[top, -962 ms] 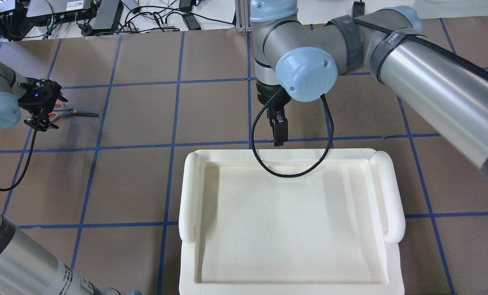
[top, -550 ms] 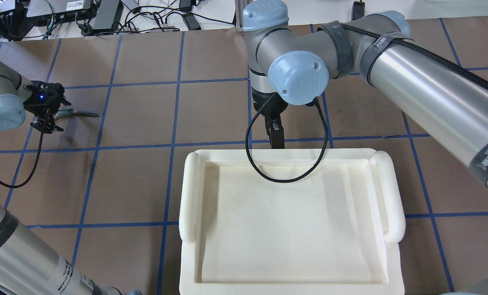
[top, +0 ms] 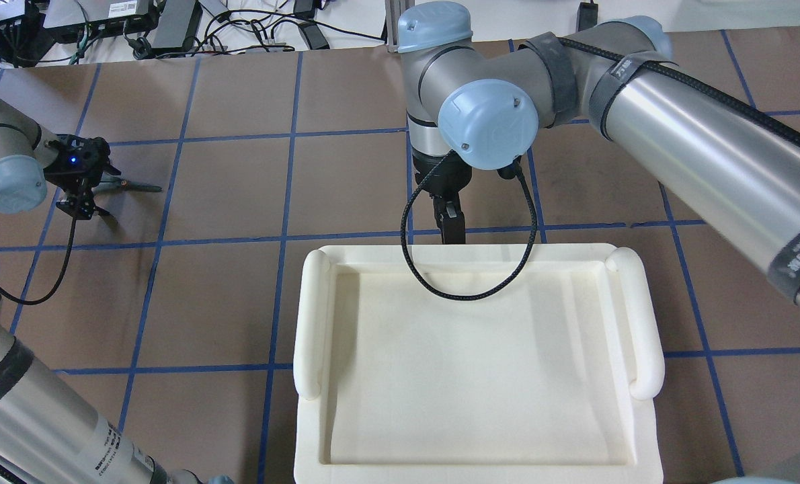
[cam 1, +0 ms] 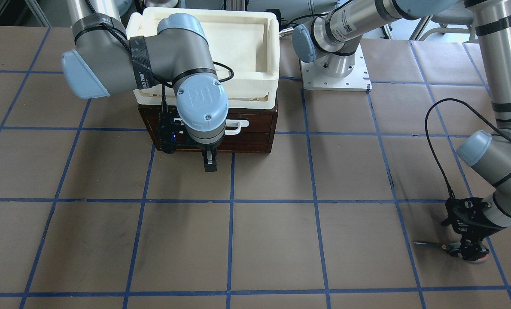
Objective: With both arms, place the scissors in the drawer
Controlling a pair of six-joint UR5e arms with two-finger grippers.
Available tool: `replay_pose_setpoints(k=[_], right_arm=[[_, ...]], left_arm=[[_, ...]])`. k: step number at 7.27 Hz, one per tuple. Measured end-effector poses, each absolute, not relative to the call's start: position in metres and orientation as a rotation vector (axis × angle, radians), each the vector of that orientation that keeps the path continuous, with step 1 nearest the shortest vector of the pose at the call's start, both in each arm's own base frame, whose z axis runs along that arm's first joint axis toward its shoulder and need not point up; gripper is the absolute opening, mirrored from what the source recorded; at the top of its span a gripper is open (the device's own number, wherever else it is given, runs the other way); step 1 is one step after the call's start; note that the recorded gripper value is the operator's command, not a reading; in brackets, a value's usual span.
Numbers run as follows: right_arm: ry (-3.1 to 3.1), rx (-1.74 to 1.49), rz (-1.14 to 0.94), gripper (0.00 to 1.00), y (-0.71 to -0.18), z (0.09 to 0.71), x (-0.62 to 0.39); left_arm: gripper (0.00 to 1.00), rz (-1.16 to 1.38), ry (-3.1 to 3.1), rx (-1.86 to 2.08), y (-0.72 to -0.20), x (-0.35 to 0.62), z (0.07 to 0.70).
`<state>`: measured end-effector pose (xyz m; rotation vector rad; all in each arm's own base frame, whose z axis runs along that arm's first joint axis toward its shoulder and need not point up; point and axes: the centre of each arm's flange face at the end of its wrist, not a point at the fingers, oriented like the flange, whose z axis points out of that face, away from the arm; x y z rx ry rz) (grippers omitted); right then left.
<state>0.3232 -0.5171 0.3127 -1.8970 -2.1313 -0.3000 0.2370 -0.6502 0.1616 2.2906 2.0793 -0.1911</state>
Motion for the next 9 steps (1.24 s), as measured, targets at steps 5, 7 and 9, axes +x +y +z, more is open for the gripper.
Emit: replay_pose_setpoints(k=[5,7,9], right_arm=[[-2.103,-1.873,-0.326,1.0,-0.514,0.303,0.323],[-2.098,-1.862,-0.333,1.0,-0.513,0.297,0.324],[-2.099,-1.853,-0.341,1.0,-0.512,0.293,0.328]], left_arm=[[0.61,-0.177,2.092,2.278,-0.651,0.239,0.16],[0.61,-0.175,2.092,2.269,-0.651,0.239,0.165],[0.61,-0.174,2.099,2.259,-0.652,0.238,0.167]])
